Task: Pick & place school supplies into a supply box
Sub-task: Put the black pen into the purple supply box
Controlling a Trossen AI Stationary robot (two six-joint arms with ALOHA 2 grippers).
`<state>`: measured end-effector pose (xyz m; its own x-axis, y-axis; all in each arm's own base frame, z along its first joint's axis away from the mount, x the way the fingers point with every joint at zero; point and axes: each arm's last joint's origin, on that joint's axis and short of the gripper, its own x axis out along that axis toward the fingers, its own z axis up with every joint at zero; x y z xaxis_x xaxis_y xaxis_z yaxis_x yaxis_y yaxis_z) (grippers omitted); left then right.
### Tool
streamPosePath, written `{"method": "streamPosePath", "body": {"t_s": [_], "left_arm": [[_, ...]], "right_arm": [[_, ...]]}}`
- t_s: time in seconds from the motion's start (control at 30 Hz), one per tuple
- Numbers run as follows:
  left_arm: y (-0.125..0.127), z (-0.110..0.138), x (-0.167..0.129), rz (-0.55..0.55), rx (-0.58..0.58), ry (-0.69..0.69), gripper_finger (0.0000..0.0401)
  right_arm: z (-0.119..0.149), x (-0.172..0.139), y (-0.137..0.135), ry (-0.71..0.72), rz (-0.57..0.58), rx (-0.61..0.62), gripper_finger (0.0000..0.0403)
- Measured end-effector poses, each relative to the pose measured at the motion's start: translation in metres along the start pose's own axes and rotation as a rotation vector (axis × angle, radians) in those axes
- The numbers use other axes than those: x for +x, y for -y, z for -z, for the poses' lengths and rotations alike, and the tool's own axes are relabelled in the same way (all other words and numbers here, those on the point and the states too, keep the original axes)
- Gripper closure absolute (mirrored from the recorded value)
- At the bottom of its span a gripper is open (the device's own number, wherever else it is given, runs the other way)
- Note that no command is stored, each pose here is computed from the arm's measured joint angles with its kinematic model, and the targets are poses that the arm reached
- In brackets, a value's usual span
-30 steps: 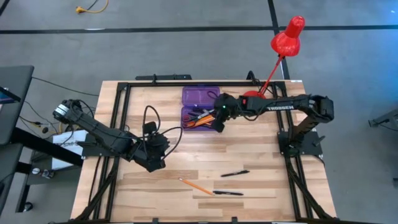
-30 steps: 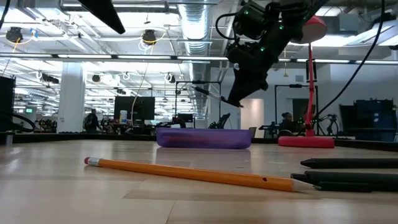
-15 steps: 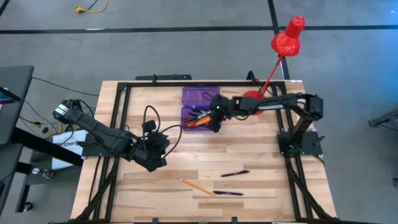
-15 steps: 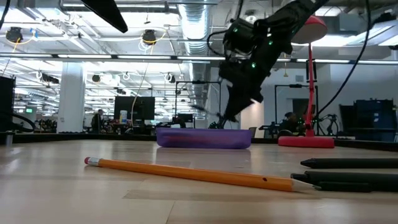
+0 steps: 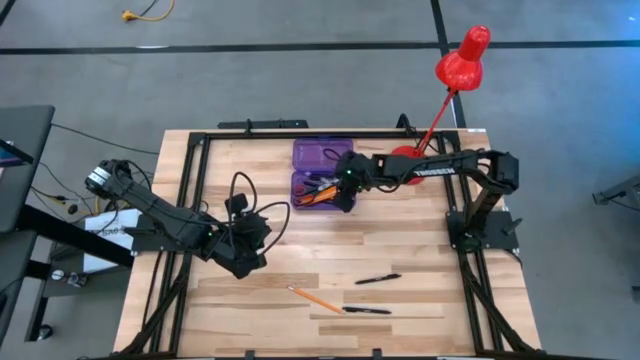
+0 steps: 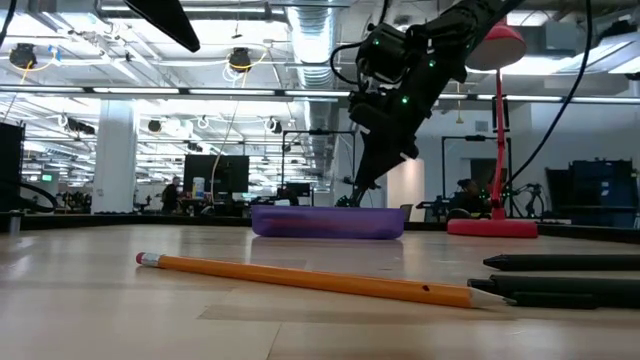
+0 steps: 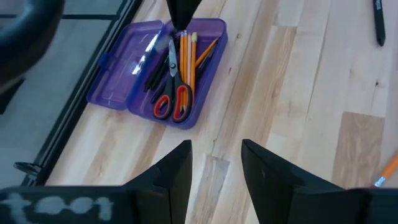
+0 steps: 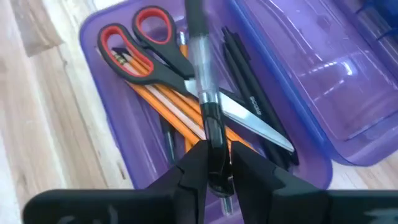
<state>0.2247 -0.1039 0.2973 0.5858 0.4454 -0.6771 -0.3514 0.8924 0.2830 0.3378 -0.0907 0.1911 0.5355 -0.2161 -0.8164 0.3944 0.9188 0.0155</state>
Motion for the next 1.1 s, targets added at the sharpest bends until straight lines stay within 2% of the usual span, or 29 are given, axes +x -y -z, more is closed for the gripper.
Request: {"method": "streamPosePath", "body": {"t_s": [0.23, 0.4, 0.67, 0.9, 1.1], "left_arm": [[0.0, 0.0, 0.0, -0.003, 0.001, 0.003, 0.0273], [0.0, 0.0, 0.0, -0.004, 0.001, 0.003, 0.0273], [-0.001, -0.001, 0.0, -0.034, 0.011, 0.028, 0.0273], [-0.002, -0.002, 0.0, -0.065, 0.03, 0.052, 0.0273], [-0.001, -0.003, 0.0, -0.052, 0.057, 0.055, 0.0273]], "right_arm": [[0.0, 0.0, 0.0, 0.0, -0.011, 0.0, 0.0326], [0.007, -0.015, -0.01, -0.066, -0.108, -0.079, 0.0318], [0.026, -0.075, -0.06, -0.106, -0.214, -0.306, 0.0317], [0.053, -0.108, -0.108, -0.151, -0.299, -0.352, 0.0317], [0.096, -0.114, -0.147, -0.262, -0.319, -0.393, 0.0317]]}}
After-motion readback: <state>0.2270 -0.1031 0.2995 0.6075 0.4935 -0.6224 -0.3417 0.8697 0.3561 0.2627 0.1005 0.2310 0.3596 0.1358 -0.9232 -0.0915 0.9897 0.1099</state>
